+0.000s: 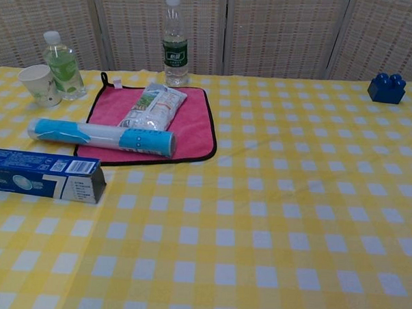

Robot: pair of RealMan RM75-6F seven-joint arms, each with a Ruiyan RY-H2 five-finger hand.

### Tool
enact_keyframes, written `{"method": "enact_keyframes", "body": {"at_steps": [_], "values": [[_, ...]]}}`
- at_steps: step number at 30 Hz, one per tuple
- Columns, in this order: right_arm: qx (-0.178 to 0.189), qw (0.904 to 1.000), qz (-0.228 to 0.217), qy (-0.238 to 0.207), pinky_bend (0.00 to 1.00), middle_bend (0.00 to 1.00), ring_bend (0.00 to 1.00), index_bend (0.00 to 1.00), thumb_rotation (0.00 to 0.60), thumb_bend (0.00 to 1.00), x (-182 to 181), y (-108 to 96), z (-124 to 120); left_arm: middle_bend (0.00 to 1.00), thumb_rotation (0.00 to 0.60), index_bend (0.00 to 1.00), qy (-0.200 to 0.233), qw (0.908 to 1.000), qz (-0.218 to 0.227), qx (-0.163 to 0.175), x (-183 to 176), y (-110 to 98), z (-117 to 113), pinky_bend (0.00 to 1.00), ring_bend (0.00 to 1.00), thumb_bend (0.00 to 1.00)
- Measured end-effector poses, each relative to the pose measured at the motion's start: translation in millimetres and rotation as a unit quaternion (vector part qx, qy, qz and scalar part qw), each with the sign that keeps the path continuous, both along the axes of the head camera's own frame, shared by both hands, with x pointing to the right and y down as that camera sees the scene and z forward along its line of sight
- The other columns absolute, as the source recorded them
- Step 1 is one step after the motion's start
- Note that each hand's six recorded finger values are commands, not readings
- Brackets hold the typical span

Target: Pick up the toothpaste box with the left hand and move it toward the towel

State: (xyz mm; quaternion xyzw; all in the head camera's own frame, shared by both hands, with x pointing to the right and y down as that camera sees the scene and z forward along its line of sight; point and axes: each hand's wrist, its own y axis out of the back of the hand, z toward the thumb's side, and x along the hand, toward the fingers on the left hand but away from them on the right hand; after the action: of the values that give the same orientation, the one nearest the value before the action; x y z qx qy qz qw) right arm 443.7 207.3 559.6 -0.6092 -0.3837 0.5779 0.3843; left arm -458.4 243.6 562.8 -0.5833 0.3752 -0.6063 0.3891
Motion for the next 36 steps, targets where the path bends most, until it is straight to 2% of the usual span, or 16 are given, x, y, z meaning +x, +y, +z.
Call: {"method": "enact_keyframes", "body": {"at_steps": [5, 14, 24, 29, 36], "values": [[0.002, 1.0000, -0.003, -0.001, 0.00, 0.00, 0.00, 0.00, 0.600, 0.26, -0.8, -1.1, -0.6, 0.00, 0.600, 0.00, -0.002, 0.9999, -0.005, -0.009, -2.4, 5.0, 3.0, 0.00, 0.00, 0.29], [0.020, 0.9998, 0.007, 0.001, 0.00, 0.00, 0.00, 0.00, 0.600, 0.26, 4.3, -5.7, -9.5, 0.00, 0.600, 0.00, 0.000, 1.0000, 0.004, 0.004, -1.4, 0.7, -0.7, 0.00, 0.00, 0.29], [0.044, 0.9990, 0.010, 0.007, 0.00, 0.00, 0.00, 0.00, 0.600, 0.27, 8.0, -13.2, -23.2, 0.00, 0.600, 0.00, 0.003, 0.9962, 0.080, 0.033, 21.3, -35.2, -2.7, 0.00, 0.00, 0.29], [0.047, 0.9988, 0.006, 0.009, 0.00, 0.00, 0.00, 0.00, 0.600, 0.27, 7.5, -14.3, -26.6, 0.00, 0.600, 0.00, 0.002, 0.9933, 0.115, 0.016, 35.1, -48.8, 6.5, 0.00, 0.00, 0.29], [0.046, 0.9988, 0.008, 0.010, 0.00, 0.00, 0.00, 0.00, 0.600, 0.27, 8.7, -13.6, -28.1, 0.00, 0.600, 0.00, -0.002, 0.9879, 0.151, -0.037, 56.4, -64.9, 31.9, 0.00, 0.02, 0.29]]}}
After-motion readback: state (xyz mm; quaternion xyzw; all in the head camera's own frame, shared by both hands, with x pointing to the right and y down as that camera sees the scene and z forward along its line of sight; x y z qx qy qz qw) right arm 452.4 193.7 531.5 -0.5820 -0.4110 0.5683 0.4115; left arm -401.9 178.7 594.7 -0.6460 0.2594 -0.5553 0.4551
